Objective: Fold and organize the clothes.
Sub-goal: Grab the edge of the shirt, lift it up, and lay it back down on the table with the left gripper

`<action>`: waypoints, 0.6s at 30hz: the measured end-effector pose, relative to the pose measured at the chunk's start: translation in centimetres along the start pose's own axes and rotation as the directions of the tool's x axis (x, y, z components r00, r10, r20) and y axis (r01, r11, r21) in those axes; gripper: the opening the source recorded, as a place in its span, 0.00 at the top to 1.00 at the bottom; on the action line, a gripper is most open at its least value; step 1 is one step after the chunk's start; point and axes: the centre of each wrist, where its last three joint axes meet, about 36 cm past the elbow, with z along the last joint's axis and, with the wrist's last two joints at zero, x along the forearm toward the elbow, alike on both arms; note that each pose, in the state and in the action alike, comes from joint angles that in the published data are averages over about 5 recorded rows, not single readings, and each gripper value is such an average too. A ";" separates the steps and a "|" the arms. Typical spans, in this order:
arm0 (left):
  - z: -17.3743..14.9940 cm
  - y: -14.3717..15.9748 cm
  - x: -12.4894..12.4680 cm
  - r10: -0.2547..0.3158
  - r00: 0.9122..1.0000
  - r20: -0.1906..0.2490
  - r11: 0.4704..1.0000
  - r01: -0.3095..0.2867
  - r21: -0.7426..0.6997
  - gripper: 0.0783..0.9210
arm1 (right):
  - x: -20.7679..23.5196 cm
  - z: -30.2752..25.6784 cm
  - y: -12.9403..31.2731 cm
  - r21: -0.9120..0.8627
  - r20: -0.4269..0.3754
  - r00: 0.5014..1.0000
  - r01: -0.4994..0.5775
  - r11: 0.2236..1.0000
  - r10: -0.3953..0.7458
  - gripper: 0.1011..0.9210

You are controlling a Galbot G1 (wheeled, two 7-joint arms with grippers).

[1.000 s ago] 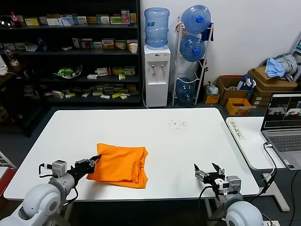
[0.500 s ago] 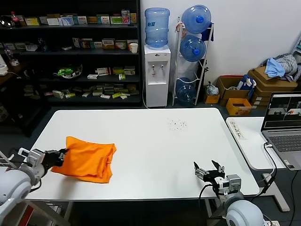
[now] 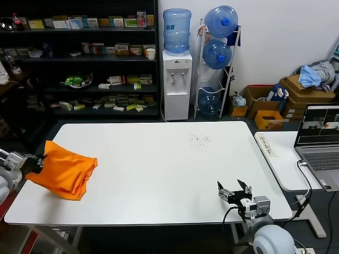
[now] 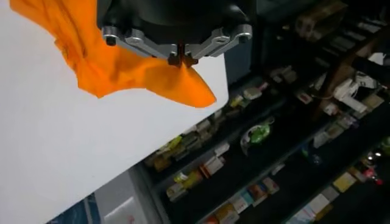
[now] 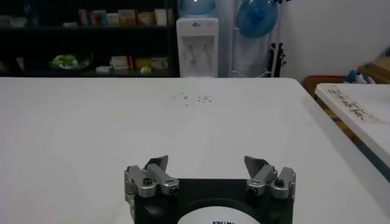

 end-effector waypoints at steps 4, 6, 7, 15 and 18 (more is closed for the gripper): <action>-0.4 0.2 0.5 -0.013 1.000 0.020 1.000 0.013 0.024 0.95 | 0.1 0.0 0.3 0.001 -0.001 1.000 0.001 1.000 -0.001 0.12; -0.5 0.0 0.6 -0.014 1.000 0.028 0.999 0.013 0.039 0.95 | 0.2 0.0 0.3 0.002 0.000 1.000 0.001 1.000 -0.001 0.12; -0.5 -0.1 0.7 -0.012 0.999 0.030 0.999 0.011 0.047 0.95 | 0.2 0.0 0.3 0.001 0.000 1.000 0.000 1.000 0.000 0.12; -1.2 -3.9 1.8 0.062 0.997 0.052 0.973 -0.072 0.221 0.95 | 0.2 0.4 0.1 -0.004 -0.008 1.000 -0.024 1.000 0.024 0.12; -2.1 -6.7 2.5 0.128 0.989 0.075 0.926 -0.146 0.349 0.95 | 0.1 0.6 0.0 -0.006 -0.018 0.999 -0.039 0.999 0.039 0.12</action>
